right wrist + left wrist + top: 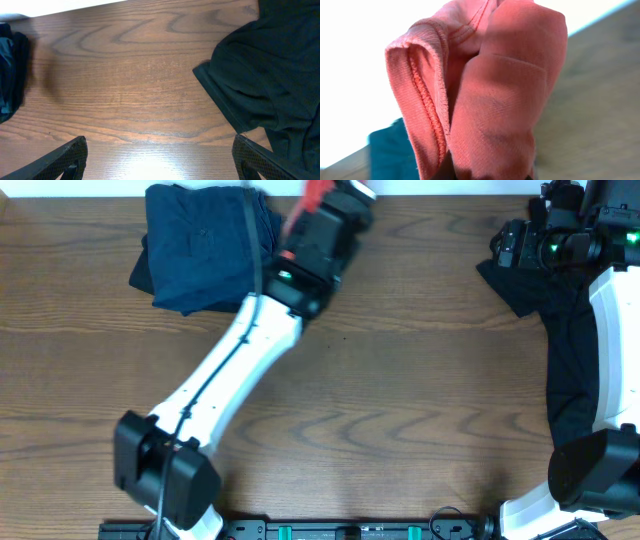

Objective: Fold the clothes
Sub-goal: 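Lift and carry the red shirt to the navy stack at top left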

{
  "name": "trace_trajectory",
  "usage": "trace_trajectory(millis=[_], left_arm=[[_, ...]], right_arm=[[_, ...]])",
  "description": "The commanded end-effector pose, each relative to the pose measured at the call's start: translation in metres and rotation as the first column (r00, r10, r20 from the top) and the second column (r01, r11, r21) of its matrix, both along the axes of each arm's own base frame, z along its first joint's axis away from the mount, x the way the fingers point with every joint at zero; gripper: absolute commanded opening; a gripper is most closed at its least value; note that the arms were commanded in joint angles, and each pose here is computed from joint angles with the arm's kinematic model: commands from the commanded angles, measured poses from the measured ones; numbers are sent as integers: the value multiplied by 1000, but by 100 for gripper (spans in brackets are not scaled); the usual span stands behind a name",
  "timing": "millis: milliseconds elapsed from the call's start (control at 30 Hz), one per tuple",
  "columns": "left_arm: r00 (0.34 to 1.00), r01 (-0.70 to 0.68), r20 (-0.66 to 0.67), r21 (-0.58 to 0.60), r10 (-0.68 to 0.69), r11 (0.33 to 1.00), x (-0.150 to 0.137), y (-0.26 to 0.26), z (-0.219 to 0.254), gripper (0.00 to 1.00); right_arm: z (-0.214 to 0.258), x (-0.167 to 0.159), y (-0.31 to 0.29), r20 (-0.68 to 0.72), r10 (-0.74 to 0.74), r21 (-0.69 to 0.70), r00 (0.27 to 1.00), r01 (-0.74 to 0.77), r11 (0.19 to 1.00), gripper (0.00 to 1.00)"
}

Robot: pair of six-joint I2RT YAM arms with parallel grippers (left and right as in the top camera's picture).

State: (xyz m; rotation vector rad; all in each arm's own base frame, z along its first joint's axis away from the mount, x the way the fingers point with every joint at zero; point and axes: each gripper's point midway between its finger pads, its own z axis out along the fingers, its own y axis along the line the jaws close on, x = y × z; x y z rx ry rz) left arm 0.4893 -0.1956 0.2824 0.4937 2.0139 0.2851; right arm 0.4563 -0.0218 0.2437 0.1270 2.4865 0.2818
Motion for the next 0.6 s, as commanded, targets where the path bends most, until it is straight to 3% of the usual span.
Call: trace_trajectory(millis=[0, 167, 400, 567], left_arm=[[982, -165, 94, -20, 166, 986, 7, 61, 40, 6], [941, -301, 150, -44, 304, 953, 21, 123, 56, 6], [912, -387, 182, 90, 367, 918, 29, 191, 63, 6], [853, -516, 176, 149, 491, 844, 29, 251, 53, 6]], right_arm=[[4, 1, 6, 14, 13, 9, 1000, -14, 1000, 90], [5, 1, 8, 16, 23, 22, 1000, -24, 999, 90], [6, 2, 8, 21, 24, 23, 999, -25, 999, 91], [5, 1, 9, 17, 24, 23, 1000, -25, 999, 90]])
